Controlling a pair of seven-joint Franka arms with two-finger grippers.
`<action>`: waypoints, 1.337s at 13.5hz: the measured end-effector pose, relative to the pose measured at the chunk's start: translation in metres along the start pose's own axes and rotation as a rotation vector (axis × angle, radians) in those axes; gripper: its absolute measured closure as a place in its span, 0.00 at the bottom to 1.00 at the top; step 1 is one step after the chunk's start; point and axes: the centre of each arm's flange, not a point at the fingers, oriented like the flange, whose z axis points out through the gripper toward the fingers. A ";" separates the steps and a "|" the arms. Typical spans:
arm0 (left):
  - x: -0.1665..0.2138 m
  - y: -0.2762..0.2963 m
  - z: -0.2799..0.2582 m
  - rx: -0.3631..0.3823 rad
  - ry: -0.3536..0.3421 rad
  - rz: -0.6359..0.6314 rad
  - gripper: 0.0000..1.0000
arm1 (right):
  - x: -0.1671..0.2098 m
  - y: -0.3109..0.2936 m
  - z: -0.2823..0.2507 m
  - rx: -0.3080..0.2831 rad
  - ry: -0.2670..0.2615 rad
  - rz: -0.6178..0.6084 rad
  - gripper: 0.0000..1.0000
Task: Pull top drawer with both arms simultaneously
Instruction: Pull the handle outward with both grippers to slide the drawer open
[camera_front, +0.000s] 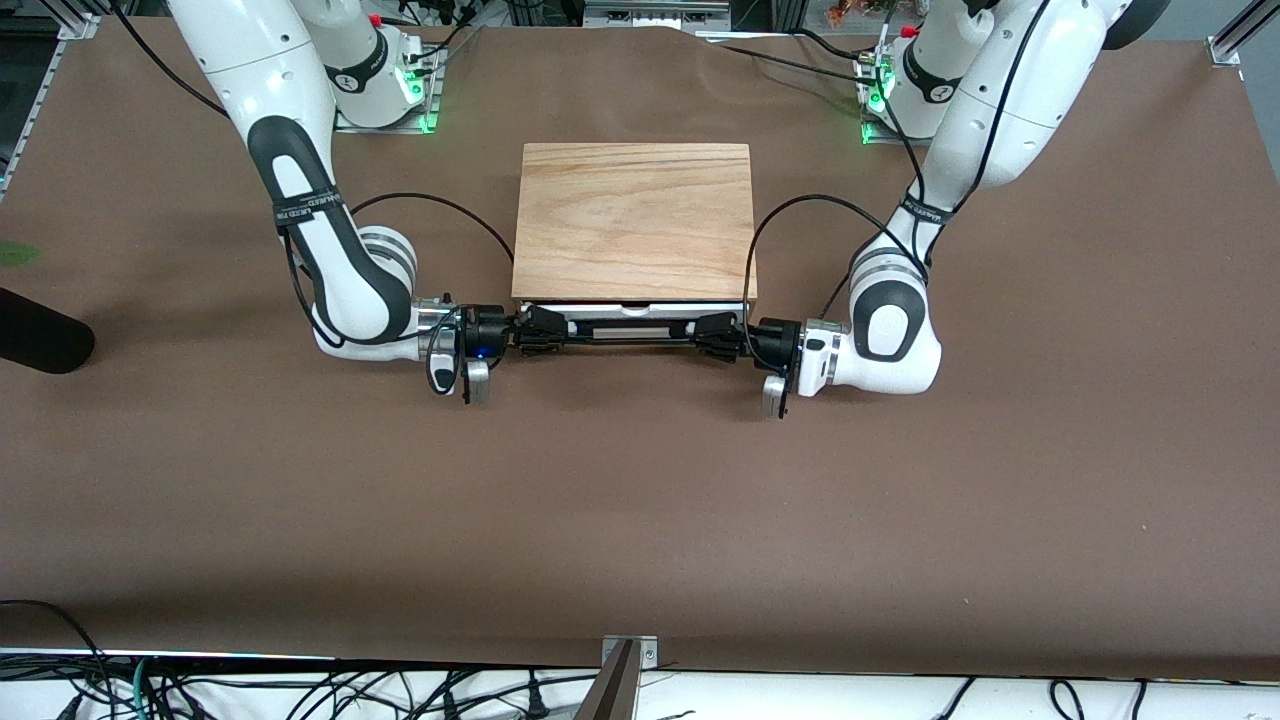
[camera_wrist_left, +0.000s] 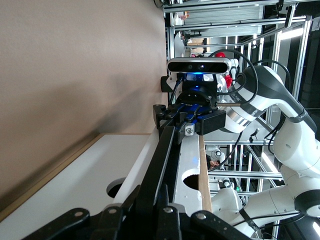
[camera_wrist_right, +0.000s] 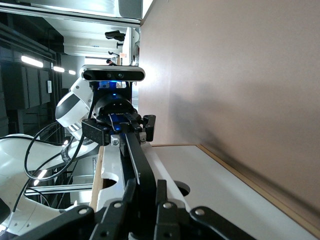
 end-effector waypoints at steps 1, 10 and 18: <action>0.004 0.000 -0.001 0.002 0.005 -0.001 0.84 | 0.005 0.002 0.000 0.006 0.001 -0.004 0.81; 0.060 0.002 -0.015 0.029 0.035 0.001 0.84 | 0.064 0.009 -0.002 0.042 0.035 0.002 0.81; 0.102 0.004 -0.025 0.032 0.070 -0.015 0.84 | 0.106 0.011 -0.005 0.057 0.075 -0.016 0.81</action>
